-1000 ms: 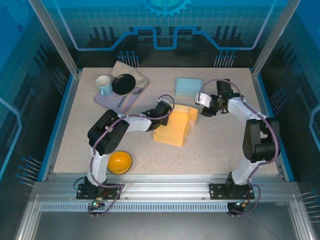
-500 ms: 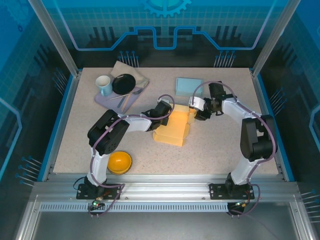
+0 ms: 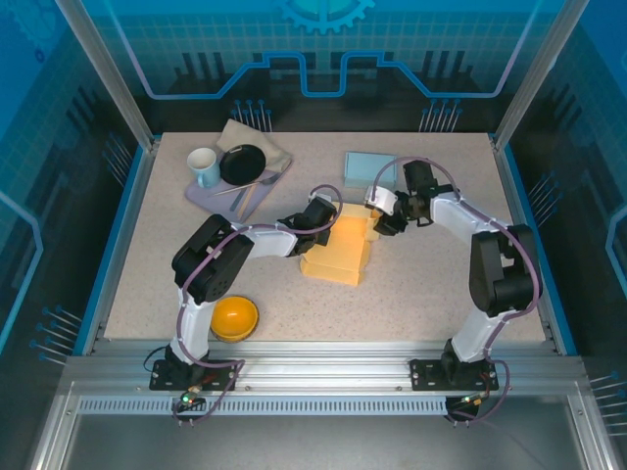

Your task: Fold the paper box

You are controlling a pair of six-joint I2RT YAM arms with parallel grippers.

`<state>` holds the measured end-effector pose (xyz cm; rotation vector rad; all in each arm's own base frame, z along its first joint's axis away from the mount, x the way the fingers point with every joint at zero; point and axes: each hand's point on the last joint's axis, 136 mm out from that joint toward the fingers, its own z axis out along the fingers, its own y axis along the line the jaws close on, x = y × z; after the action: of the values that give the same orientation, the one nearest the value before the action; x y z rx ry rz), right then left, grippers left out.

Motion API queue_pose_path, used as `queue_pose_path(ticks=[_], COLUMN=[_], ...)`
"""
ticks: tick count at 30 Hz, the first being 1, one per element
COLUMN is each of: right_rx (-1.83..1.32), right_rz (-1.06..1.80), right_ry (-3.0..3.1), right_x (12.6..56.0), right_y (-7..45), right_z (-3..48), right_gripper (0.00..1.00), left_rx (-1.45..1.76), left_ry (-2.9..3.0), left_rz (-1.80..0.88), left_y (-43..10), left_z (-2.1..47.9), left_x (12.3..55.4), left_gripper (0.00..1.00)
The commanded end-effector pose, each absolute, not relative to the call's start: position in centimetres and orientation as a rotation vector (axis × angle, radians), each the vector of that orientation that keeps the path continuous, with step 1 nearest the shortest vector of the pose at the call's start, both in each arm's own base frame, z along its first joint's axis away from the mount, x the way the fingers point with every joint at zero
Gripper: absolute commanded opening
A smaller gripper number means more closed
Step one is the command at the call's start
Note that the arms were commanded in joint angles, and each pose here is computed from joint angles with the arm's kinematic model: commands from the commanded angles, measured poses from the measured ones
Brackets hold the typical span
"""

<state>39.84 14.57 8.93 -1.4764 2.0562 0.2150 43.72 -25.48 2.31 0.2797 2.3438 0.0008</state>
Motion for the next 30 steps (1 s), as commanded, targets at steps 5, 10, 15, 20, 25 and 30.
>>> queue_pose_path(ticks=[5, 10, 15, 20, 25, 30], right_rx=[-1.382, -1.34, -1.2, -1.012, -0.95, -0.851], right_rz=[0.167, 0.067, -0.045, -0.138, -0.117, -0.106], right_ry=[2.009, 2.016, 2.07, 2.13, 2.125, 2.11], right_x=[40.7, 41.0, 42.0, 42.8, 42.5, 42.9], right_y=[16.7, 17.8, 17.7, 17.1, 17.6, 17.3], right_z=[10.4, 10.4, 10.7, 11.0, 11.1, 12.4], right_gripper=[0.51, 0.51, 0.5, 0.5, 0.5, 0.5], left_rx=[0.397, 0.397, 0.392, 0.389, 0.336, 0.297], left_ry=[2.508, 2.51, 2.508, 2.52, 2.56, 2.579], left_rz=[0.136, 0.138, 0.137, 0.136, 0.11, 0.075], left_y=[-23.5, -23.5, -23.5, -23.6, -24.7, -25.8], left_z=[-2.6, -2.7, -2.6, -2.5, -1.0, 1.2], left_x=[40.7, 40.7, 40.7, 40.8, 41.4, 42.0], left_gripper=[0.02, 0.02, 0.02, 0.02, 0.02, 0.01])
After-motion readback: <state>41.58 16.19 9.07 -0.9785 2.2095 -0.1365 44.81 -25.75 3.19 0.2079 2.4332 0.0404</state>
